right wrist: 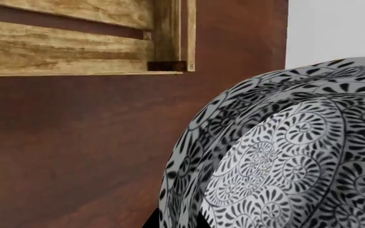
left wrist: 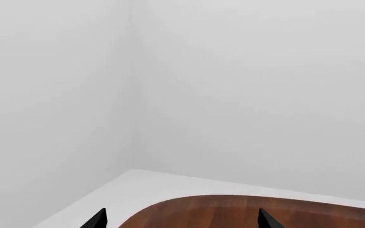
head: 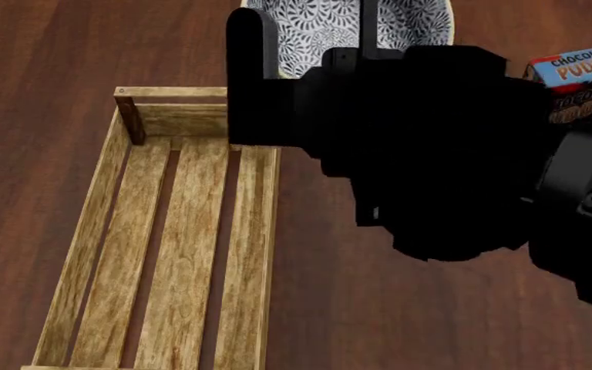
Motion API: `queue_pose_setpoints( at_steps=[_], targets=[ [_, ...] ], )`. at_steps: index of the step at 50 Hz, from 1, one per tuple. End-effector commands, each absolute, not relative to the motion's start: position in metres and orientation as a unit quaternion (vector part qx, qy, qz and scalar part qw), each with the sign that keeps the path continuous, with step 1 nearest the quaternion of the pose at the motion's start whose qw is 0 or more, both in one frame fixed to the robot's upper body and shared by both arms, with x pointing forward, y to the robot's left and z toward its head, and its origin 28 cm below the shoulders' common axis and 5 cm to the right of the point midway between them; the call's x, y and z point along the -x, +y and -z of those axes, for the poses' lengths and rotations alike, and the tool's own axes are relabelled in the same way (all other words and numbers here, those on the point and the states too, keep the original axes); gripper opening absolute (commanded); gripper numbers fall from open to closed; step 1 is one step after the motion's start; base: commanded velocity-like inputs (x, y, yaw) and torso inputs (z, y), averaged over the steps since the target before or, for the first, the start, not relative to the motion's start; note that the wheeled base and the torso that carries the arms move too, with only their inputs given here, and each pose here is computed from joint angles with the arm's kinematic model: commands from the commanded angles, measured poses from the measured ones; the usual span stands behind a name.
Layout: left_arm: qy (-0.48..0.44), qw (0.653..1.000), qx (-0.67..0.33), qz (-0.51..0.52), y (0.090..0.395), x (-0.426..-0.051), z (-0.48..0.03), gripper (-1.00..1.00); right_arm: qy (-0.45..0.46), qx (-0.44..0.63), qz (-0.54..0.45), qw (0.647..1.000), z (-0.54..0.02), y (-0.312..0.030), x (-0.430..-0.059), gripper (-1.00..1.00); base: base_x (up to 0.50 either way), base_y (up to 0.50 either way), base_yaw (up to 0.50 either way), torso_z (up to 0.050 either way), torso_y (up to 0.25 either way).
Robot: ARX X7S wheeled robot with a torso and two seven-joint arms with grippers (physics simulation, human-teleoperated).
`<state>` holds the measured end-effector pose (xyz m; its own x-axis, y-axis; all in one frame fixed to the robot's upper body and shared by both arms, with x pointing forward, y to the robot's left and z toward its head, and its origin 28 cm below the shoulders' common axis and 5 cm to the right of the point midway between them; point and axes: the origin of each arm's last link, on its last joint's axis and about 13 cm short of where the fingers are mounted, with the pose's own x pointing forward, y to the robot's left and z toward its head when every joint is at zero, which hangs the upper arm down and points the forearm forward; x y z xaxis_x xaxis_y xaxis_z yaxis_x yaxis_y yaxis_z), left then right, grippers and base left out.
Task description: Stack the left bowl on the right bowl and place them in the tray.
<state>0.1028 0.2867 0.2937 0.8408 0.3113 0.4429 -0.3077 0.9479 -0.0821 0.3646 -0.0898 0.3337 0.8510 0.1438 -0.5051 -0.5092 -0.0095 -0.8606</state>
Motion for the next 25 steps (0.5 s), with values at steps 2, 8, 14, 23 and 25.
queue_pose_setpoints(
  at_steps=[2,8,14,23,25],
  targets=[
    [-0.233,0.959,0.005,-0.162,0.287,-0.101,-0.294,1.0,0.075,0.699,-0.266,0.659,-0.349,-0.055,-0.372,-1.0,0.0,0.0,0.0,0.0,0.005],
    [-0.232,0.959,0.007,-0.163,0.288,-0.1,-0.293,1.0,0.056,0.702,-0.292,0.647,-0.347,-0.04,-0.372,-1.0,0.0,0.0,0.0,0.0,0.0],
    [-0.234,0.958,0.007,-0.164,0.289,-0.097,-0.293,1.0,0.046,0.7,-0.317,0.638,-0.338,-0.028,-0.374,-1.0,0.0,0.0,0.0,0.0,0.002],
    [-0.233,0.958,0.007,-0.167,0.29,-0.1,-0.292,1.0,0.036,0.697,-0.348,0.626,-0.327,-0.015,-0.375,-1.0,0.0,0.0,0.0,0.0,0.001],
    [-0.233,0.958,0.007,-0.168,0.291,-0.1,-0.291,1.0,0.036,0.697,-0.354,0.623,-0.324,-0.011,-0.375,-1.0,0.0,0.0,0.0,0.0,0.0]
  ],
)
